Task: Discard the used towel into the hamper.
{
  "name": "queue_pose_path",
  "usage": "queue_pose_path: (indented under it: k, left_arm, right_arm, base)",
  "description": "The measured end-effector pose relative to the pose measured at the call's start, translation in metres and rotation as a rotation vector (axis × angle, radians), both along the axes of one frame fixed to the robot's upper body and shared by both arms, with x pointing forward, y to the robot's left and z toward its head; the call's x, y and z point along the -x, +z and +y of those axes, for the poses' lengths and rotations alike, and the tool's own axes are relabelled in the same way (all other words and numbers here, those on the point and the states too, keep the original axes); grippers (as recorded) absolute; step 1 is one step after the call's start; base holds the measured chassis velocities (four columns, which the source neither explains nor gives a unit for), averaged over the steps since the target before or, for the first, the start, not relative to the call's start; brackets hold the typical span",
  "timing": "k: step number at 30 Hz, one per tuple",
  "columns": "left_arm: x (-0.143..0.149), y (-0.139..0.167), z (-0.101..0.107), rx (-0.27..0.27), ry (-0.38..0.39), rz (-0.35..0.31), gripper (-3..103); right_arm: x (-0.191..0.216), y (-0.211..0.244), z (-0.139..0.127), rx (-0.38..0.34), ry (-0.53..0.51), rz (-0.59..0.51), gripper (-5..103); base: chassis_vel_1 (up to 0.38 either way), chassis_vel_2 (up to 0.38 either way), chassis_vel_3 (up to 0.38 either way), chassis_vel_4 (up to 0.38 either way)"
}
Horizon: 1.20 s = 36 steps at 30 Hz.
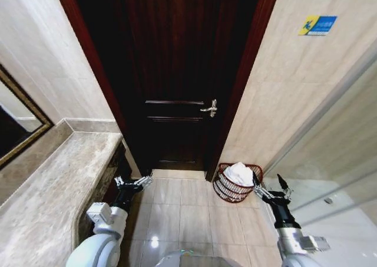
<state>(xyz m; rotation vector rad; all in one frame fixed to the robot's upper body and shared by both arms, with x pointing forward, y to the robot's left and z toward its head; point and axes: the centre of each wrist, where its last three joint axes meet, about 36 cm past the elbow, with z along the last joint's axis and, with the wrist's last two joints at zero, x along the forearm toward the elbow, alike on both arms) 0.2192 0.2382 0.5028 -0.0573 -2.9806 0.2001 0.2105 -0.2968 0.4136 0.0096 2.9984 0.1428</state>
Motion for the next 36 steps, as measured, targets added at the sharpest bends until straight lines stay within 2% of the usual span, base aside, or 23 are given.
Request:
queue_pose_path:
  k: [13, 18, 36]
  left_arm:
    - [0.0001, 0.0000, 0.0000, 0.000, 0.000, 0.000, 100]
    - [0.0001, -0.0001, 0.0001, 0.000, 0.000, 0.001, 100]
    - [0.0001, 0.0000, 0.0000, 0.000, 0.000, 0.000, 100]
  right_arm:
    - [0.0000, 0.0000, 0.0000, 0.000, 0.000, 0.000, 100]
    - [0.0001, 0.0000, 0.0000, 0.000, 0.000, 0.000, 100]
    - [0.0000, 0.0000, 0.0000, 0.000, 0.000, 0.000, 100]
  base:
    - [0.273, -0.272, -0.255, 0.266]
    - [0.126, -0.106, -0.183, 0.153]
    - [0.006, 0.035, 0.044, 0.008]
